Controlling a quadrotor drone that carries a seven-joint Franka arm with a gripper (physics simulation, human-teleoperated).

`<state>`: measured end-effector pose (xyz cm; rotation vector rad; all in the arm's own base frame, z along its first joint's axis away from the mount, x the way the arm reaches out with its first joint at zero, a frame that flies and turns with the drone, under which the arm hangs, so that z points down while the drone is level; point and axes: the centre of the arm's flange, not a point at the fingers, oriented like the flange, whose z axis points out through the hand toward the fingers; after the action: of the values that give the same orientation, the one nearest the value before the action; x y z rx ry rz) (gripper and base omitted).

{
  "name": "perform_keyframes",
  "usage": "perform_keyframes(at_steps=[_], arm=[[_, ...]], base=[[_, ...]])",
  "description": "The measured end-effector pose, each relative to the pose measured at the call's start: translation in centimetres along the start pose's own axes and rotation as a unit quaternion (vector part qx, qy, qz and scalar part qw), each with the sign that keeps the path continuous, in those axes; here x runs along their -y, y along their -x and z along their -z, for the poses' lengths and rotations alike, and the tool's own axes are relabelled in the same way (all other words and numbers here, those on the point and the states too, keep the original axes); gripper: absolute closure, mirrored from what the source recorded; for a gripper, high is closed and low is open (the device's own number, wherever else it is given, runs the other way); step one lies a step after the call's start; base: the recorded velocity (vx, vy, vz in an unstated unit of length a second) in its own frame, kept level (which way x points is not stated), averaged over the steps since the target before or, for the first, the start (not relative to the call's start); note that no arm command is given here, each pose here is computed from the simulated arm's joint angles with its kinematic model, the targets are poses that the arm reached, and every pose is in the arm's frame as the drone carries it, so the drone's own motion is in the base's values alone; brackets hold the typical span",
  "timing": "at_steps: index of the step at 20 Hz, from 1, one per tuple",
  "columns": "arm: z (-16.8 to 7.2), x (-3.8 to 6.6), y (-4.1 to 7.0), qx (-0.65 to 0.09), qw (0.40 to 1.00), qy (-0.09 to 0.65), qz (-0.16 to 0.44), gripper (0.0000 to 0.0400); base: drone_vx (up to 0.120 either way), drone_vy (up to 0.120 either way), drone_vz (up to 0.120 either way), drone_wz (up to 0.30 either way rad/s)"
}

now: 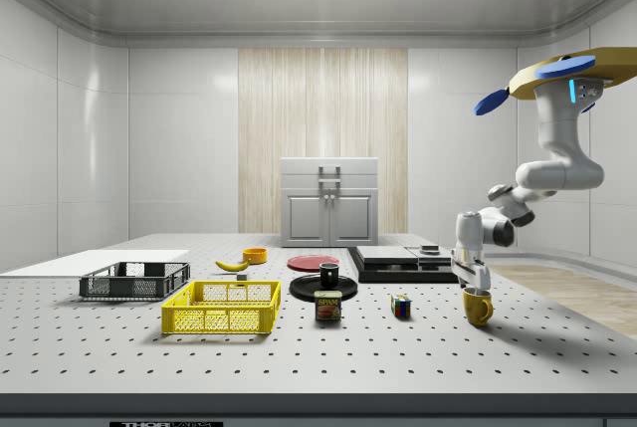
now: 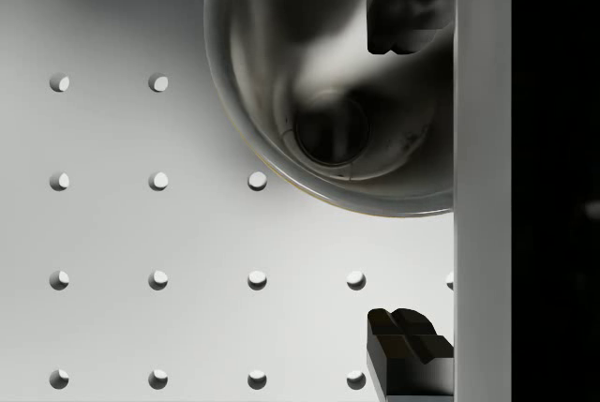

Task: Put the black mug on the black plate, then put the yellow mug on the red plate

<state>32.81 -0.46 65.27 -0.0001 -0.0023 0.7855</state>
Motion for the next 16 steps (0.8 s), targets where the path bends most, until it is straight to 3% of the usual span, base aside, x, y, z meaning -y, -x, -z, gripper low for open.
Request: perform_keyframes(at_steps=[11,14,16], arm=[[0.38,0.0,-0.07,0.0,1.0,0.0,0.0,0.0],[0.48,0.0,-0.08,0.0,1.0,0.0,0.0,0.0141],[0.52,0.0,-0.08,0.0,1.0,0.0,0.0,0.02]], base=[[0.0,0.0,0.0,0.0],[0.0,0.0,0.0,0.0],[0.0,0.0,0.0,0.0]])
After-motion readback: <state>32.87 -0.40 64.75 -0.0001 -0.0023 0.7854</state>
